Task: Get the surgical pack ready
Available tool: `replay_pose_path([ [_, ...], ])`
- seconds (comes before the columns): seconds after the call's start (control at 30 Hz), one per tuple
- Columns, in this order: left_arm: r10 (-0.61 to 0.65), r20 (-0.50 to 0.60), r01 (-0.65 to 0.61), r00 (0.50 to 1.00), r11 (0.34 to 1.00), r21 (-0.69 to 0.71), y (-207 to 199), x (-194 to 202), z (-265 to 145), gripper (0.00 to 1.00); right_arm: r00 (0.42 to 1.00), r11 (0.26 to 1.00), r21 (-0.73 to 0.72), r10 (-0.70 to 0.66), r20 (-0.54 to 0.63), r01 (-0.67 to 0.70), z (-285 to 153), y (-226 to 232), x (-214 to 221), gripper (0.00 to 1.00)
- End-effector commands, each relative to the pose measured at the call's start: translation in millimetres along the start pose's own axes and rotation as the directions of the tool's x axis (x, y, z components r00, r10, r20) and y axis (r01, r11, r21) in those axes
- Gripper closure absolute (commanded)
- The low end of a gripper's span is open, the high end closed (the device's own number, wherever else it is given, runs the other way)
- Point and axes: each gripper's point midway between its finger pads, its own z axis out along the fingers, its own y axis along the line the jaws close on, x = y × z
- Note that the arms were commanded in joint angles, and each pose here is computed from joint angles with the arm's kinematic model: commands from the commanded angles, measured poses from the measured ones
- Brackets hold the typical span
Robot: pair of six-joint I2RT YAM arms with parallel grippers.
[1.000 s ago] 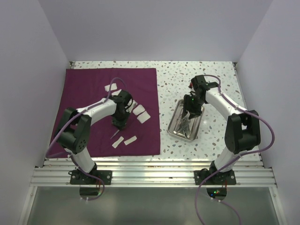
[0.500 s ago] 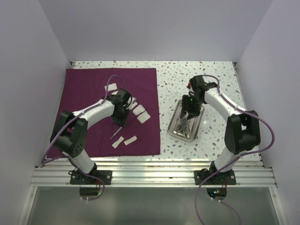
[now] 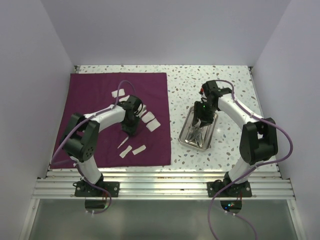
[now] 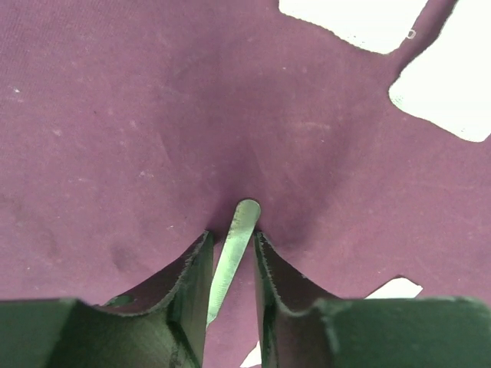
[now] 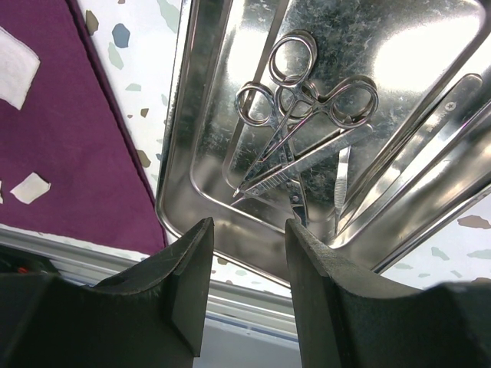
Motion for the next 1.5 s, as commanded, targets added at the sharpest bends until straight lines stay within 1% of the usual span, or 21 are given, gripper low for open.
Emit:
replay_pose_path([
  [0.0, -0.005, 0.037, 0.005, 0.999, 1.000, -0.009, 0, -17, 5, 0.68, 0.999, 0.999, -0.029, -0.021, 0.035, 0.022, -8, 7, -4, 0.54],
  [0.13, 0.003, 0.004, -0.003, 1.000, 1.000, -0.008, 0, -6, 13, 0.63, 0.999, 0.999, -0.036, -0.022, 0.036, 0.023, -7, 9, -5, 0.54],
  [0.27, 0.023, -0.027, -0.022, 0.999, 1.000, 0.021, -4, 3, 20, 0.64, 0.999, 0.999, -0.045, -0.024, 0.038, 0.026, -7, 12, -8, 0.54],
  [0.37, 0.040, -0.038, -0.039, 0.998, 0.998, 0.045, -8, 8, 24, 0.69, 0.999, 0.998, -0.052, -0.031, 0.039, 0.033, -8, 16, -9, 0.54],
  [0.43, 0.048, -0.041, -0.046, 0.998, 0.998, 0.045, -7, 8, 24, 0.74, 0.998, 0.998, -0.057, -0.038, 0.045, 0.041, -11, 20, -10, 0.54],
  [0.47, 0.053, -0.040, -0.050, 0.998, 0.996, 0.071, -11, 8, 23, 0.81, 0.998, 0.997, -0.060, -0.038, 0.042, 0.041, -11, 21, -10, 0.54],
  [0.5, 0.054, -0.044, -0.051, 0.998, 0.996, 0.071, -11, 9, 22, 0.83, 0.998, 0.997, -0.063, -0.041, 0.048, 0.044, -12, 23, -11, 0.54],
  [0.67, 0.054, -0.024, -0.052, 0.998, 0.997, 0.062, -8, 1, 9, 0.87, 0.997, 0.995, -0.074, -0.056, 0.053, 0.059, -15, 32, -9, 0.54],
  [0.8, 0.047, -0.022, -0.047, 0.999, 0.999, 0.028, -2, -4, -3, 0.96, 0.996, 0.994, -0.079, -0.066, 0.056, 0.071, -17, 39, -8, 0.54],
  [0.87, 0.037, 0.003, -0.037, 0.999, 0.999, 0.018, 0, -12, -13, 1.00, 0.996, 0.993, -0.086, -0.070, 0.057, 0.075, -18, 44, -8, 0.54],
  [0.93, 0.031, 0.028, -0.032, 0.999, 0.999, 0.020, -1, -20, -24, 1.00, 0.995, 0.992, -0.097, -0.077, 0.064, 0.083, -20, 52, -9, 0.54],
  [1.13, 0.013, 0.074, -0.017, 0.997, 0.999, 0.049, -6, -33, -49, 1.00, 0.998, 0.977, -0.207, -0.033, 0.049, 0.042, -18, 81, -13, 0.54],
  [1.17, 0.012, 0.070, -0.017, 0.997, 0.997, 0.072, -10, -32, -52, 1.00, 0.998, 0.964, -0.263, -0.030, 0.052, 0.042, -19, 93, -15, 0.53],
  [1.2, 0.008, 0.093, -0.016, 0.996, 0.996, 0.086, -12, -38, -60, 1.00, 0.999, 0.956, -0.292, 0.016, 0.029, -0.007, -16, 99, -13, 0.53],
  [1.23, -0.002, 0.102, -0.011, 0.995, 0.992, 0.125, -19, -40, -65, 1.00, 0.998, 0.936, -0.352, 0.035, 0.053, -0.014, -16, 111, -21, 0.53],
  [1.27, -0.009, 0.123, -0.010, 0.992, 0.989, 0.150, -23, -45, -71, 1.00, 0.998, 0.905, -0.423, 0.056, -0.006, -0.054, -12, 120, -10, 0.53],
  [1.3, -0.018, 0.148, -0.009, 0.989, 0.983, 0.181, -29, -49, -80, 1.00, 0.990, 0.876, -0.462, 0.134, -0.044, -0.139, -12, 131, -11, 0.53],
  [1.33, -0.052, 0.160, 0.010, 0.986, 0.968, 0.252, -40, -53, -87, 1.00, 0.989, 0.831, -0.542, 0.148, -0.006, -0.128, -15, 146, -23, 0.52],
  [1.37, -0.075, 0.184, 0.020, 0.980, 0.958, 0.285, -44, -59, -92, 1.00, 0.986, 0.803, -0.575, 0.161, -0.046, -0.158, -12, 152, -16, 0.51],
  [1.4, -0.120, 0.197, 0.048, 0.973, 0.942, 0.333, -51, -65, -102, 1.00, 0.983, 0.783, -0.598, 0.175, -0.050, -0.169, -14, 163, -17, 0.48],
  [1.47, -0.165, 0.209, 0.078, 0.964, 0.926, 0.370, -57, -74, -111, 1.00, 0.987, 0.791, -0.594, 0.155, -0.034, -0.144, -19, 168, -16, 0.45],
])
